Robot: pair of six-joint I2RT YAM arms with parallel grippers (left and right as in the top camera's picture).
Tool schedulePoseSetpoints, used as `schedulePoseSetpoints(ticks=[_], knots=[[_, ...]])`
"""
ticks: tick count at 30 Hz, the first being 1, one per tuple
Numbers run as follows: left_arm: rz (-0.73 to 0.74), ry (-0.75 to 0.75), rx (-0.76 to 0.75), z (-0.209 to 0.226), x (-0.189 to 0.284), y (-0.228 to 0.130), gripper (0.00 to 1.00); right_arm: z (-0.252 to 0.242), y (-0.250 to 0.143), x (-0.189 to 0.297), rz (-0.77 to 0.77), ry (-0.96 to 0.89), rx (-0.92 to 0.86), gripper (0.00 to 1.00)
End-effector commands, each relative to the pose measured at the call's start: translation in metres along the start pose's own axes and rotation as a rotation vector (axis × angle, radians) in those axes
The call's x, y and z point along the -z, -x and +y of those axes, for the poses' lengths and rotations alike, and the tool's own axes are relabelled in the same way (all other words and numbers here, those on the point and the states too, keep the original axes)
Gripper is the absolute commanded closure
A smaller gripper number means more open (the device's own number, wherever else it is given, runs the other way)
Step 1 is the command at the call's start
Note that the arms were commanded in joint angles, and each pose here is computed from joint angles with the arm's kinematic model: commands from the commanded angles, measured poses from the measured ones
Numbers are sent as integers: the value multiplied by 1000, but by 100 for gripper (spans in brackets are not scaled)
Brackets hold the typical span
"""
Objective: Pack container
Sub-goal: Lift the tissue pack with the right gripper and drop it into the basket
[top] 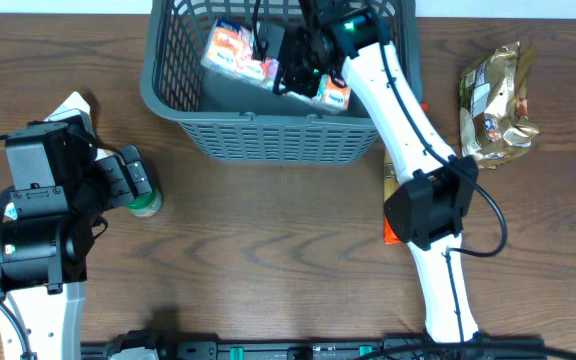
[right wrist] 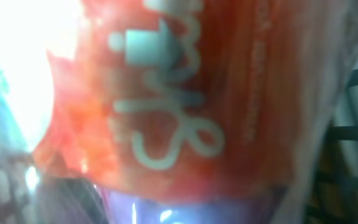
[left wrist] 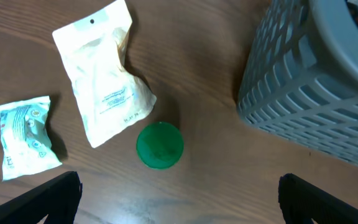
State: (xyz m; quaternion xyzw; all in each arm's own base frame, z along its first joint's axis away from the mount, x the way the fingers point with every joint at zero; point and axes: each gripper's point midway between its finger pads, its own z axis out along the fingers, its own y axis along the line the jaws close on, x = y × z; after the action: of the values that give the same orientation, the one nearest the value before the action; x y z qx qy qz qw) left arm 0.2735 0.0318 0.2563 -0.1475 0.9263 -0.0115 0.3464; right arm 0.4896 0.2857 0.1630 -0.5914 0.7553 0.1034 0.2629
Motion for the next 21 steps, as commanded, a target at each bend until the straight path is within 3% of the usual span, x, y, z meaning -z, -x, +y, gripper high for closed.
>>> schedulePoseSetpoints(ticks=[1,2,3,4,10,15,18,21], knots=[[-7,6,-1,1,3,4,2,-1,9,12,-25,-15,25,75],[-7,6,-1,1,3,4,2,-2,9,13,-24,-16,5,51],[-7,6,-1,1,3,4,2,-3,9,15,-25,-20,-11,11],[-7,6,-1,1,3,4,1,-3,11,18,-30,-25,-25,1],[-7,6,-1,1,3,4,2,-4,30,58,-89,-76,-53,1],[-7,6,-1,1,3,4,2,-17,52,139,-199,-210,-51,1],[-7,6,-1,1,3,4,2,-45,51,209,-276,-397,-180,1],[-7,6,-1,1,3,4,2,-83,25,285,-365,-620,-450,1]])
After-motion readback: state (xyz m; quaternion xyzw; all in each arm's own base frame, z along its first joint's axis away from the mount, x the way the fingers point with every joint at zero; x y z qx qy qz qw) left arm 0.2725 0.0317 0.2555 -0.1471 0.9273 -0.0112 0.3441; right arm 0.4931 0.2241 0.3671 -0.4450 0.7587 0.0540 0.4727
